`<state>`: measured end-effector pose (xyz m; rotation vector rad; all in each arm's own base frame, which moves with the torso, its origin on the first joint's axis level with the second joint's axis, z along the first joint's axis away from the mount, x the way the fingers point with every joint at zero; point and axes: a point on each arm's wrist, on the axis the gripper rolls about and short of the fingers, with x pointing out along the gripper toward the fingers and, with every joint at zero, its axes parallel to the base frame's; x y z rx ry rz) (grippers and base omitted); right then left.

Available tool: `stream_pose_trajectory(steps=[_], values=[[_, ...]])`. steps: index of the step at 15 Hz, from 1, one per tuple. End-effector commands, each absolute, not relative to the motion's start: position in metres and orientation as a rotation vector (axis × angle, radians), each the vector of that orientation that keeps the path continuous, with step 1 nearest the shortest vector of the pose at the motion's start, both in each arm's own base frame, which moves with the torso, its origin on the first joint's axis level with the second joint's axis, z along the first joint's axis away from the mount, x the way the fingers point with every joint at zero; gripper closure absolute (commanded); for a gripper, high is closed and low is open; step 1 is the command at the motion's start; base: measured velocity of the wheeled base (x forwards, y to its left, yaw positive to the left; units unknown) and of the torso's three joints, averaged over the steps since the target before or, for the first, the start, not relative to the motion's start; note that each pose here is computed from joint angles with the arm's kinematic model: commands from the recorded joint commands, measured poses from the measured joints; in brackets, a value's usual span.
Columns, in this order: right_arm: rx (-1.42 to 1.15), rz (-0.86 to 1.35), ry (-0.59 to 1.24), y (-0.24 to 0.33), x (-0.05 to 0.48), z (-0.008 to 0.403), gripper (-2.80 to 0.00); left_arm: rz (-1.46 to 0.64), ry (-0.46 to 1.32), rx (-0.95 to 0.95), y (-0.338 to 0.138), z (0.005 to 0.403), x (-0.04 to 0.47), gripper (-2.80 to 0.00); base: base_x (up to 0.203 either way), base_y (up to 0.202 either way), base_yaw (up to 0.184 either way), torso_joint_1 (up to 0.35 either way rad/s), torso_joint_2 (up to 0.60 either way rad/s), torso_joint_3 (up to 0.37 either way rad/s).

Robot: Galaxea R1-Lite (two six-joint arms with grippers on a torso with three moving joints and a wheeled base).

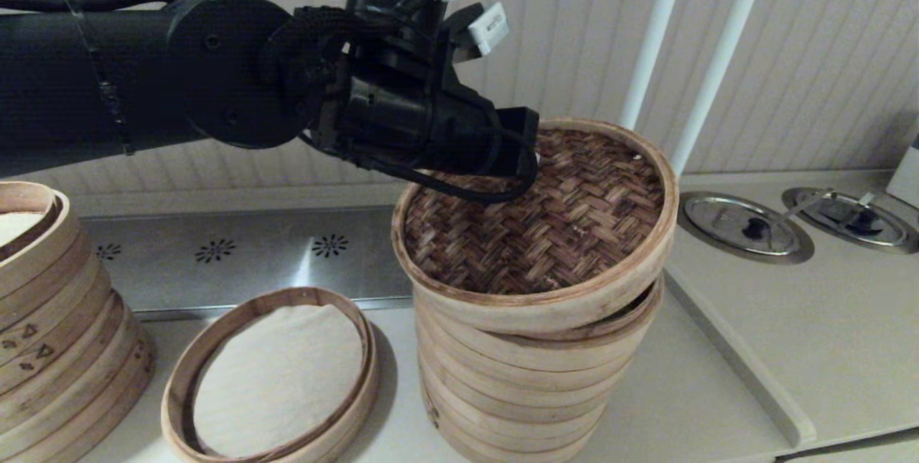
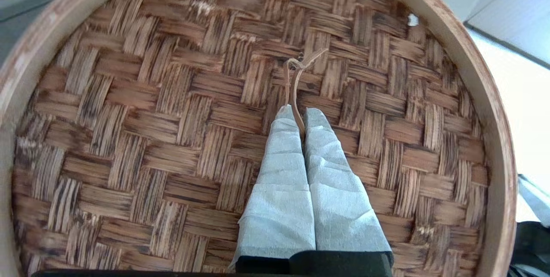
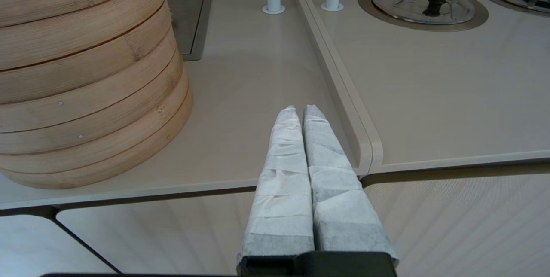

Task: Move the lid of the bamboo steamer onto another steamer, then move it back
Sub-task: Put the steamer

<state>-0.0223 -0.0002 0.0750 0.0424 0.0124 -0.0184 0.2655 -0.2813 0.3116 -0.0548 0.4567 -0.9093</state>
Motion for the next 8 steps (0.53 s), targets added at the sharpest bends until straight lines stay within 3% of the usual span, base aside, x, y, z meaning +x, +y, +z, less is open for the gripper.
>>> stream_pose_trajectory(steps=[1, 8], values=[[0.043, -0.019, 0.016, -0.0002, -0.022, 0.0742, 0.0, -0.907, 0.469, -0.051, -0.287, 0.3039, 0.2702, 0.0, 0.0, 0.0, 0.0, 0.0, 0.0, 0.0], [0.043, -0.019, 0.016, -0.0002, -0.022, 0.0742, 0.0, -0.922, 0.47, -0.046, -0.2967, 0.2968, 0.2712, 0.0, 0.0, 0.0, 0.0, 0.0, 0.0, 0.0]])
